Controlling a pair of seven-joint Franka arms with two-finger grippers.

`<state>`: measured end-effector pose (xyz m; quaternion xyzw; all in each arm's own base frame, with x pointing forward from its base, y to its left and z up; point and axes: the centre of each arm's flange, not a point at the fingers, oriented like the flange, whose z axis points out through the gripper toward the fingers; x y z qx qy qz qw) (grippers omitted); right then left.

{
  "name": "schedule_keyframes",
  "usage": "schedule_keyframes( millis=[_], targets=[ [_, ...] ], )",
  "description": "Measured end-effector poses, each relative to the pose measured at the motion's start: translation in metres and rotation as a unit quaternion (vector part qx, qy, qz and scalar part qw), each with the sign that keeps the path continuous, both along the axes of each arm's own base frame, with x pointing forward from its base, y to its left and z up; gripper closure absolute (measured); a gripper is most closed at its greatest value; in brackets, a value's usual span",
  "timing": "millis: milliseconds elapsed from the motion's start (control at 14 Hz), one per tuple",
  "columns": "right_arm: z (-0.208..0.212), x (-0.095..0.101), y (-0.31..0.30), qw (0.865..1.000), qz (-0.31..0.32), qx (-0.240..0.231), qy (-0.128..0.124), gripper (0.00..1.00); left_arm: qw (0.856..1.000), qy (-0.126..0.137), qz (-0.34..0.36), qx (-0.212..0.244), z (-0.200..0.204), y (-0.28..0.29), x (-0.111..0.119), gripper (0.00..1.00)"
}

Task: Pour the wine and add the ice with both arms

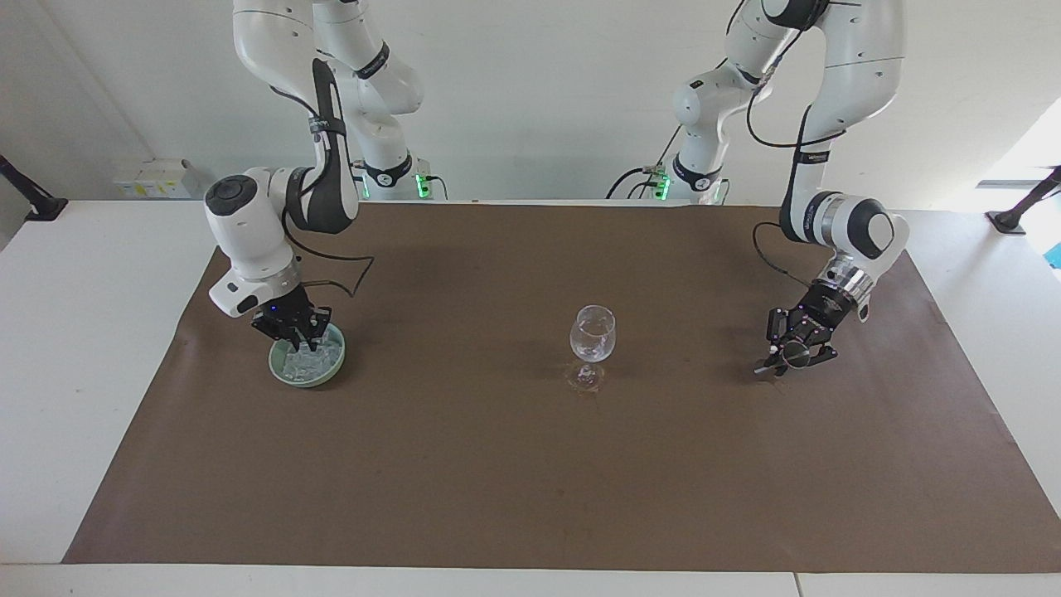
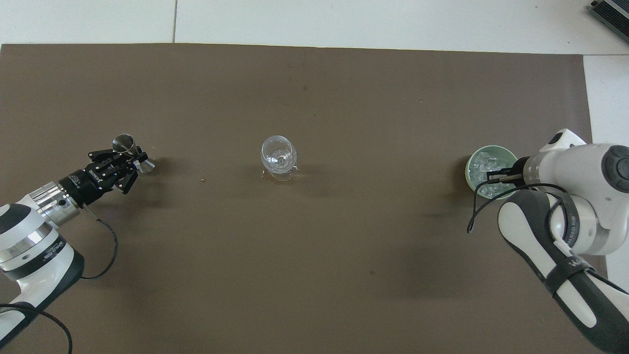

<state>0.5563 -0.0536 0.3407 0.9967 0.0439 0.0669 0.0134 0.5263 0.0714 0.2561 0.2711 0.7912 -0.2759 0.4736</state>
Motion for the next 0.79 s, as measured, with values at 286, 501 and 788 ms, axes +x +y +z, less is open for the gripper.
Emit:
schedule_keyframes(
  millis=[286, 501, 788],
  targets=[
    [0.055, 0.0, 0.01, 1.0, 0.008, -0.004, -0.024, 0.78, 1.0, -0.002, -0.004, 0.004, -0.006, 0.0, -0.001, 0.78],
    [0.113, -0.004, 0.054, 0.997, 0.02, -0.001, -0.068, 0.78, 1.0, -0.005, -0.006, 0.006, -0.007, 0.0, -0.001, 0.78],
    [0.167, -0.01, 0.14, 0.993, 0.011, 0.027, -0.116, 0.78, 1.0, -0.009, -0.008, 0.01, -0.007, 0.0, -0.001, 0.78]
  ],
)
